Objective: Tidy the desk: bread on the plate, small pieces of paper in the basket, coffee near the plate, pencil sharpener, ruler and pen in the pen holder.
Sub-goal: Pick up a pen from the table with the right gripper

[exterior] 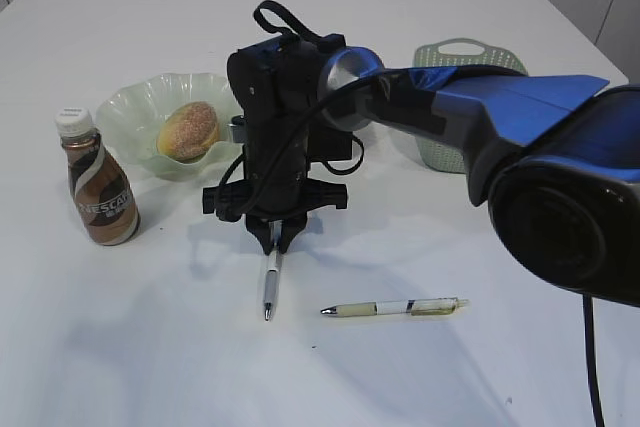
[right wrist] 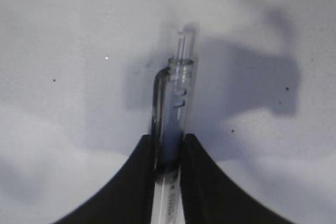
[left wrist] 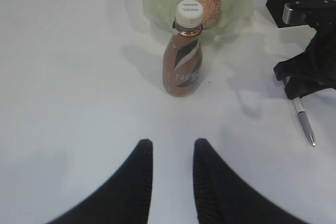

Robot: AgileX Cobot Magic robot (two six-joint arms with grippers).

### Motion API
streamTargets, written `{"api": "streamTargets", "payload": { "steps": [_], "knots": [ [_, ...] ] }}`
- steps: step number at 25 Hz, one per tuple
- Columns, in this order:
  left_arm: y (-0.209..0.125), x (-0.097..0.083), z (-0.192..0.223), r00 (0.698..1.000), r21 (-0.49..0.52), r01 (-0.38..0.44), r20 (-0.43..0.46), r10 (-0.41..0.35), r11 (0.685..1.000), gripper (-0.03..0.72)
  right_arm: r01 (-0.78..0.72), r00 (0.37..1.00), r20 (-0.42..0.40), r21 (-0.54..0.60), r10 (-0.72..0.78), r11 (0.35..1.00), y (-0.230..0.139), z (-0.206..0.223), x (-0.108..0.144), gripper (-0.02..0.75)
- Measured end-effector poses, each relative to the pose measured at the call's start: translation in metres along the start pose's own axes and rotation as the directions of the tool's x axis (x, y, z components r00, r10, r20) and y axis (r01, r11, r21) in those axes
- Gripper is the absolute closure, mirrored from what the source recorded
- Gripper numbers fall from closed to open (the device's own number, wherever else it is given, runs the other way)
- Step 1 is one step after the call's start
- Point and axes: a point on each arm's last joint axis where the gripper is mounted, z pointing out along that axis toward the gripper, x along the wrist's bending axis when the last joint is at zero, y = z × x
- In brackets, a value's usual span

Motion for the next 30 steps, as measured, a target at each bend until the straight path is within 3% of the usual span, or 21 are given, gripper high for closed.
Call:
{"api": "streamTargets", "payload": {
  "steps": [8,25,30],
  "knots": [
    [0.0,0.0,0.0,1.0,0.0,0.0,0.0,0.0,1.0,0.51,0.016,1.0,-0.02,0.007,-0.016,1.0,0.0,0.0,0.002,0.647],
    [0.0,0.0,0.0,1.0,0.0,0.0,0.0,0.0,1.0,0.51,0.043,0.999,-0.032,0.008,-0.042,0.999,0.0,0.0,0.004,0.651],
    [0.0,0.0,0.0,1.0,0.0,0.0,0.0,0.0,1.0,0.51,0.072,0.994,-0.077,-0.046,-0.076,0.996,0.008,-0.016,0.011,0.652]
  ]
}}
